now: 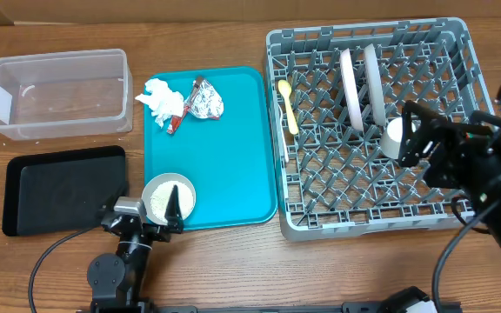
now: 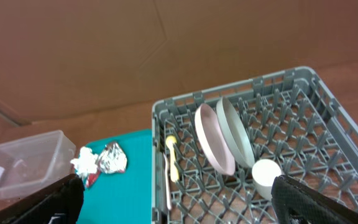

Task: Sort waste into correct bins and load items into the dishwasher rack

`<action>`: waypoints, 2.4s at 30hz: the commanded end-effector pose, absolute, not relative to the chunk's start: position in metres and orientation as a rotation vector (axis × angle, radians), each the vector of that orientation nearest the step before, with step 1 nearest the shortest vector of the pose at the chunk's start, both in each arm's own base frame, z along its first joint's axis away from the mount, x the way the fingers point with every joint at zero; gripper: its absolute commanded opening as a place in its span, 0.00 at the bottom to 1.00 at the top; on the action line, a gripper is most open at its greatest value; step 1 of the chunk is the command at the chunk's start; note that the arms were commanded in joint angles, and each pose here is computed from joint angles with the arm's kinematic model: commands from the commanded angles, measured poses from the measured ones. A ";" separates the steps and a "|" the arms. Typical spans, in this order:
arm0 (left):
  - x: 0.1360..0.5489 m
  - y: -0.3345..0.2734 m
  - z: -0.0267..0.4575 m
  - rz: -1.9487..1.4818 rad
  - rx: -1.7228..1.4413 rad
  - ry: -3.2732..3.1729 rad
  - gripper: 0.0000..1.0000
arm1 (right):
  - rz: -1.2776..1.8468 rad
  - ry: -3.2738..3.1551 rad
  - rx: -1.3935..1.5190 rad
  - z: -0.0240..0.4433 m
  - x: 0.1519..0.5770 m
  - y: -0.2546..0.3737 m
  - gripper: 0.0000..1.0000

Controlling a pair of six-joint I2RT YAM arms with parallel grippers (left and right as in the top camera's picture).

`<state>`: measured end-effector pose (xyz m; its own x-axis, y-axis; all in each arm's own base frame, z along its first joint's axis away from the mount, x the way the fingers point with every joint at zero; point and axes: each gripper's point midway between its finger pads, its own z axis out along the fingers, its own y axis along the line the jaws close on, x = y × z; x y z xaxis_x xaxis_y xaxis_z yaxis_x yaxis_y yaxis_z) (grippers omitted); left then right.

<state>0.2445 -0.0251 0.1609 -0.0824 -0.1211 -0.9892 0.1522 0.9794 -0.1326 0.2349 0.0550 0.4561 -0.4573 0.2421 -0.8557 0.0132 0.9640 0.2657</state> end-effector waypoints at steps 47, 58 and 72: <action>0.280 -0.058 0.238 -0.497 -0.067 2.543 1.00 | 0.237 1.947 -0.027 0.436 0.191 0.047 1.00; 0.282 -0.055 0.238 -0.475 -0.071 2.540 1.00 | 0.222 1.983 -0.035 0.423 0.178 0.041 1.00; 0.279 -0.052 0.210 -0.461 -0.112 2.673 0.95 | 0.204 2.029 -0.044 0.413 0.173 0.039 1.00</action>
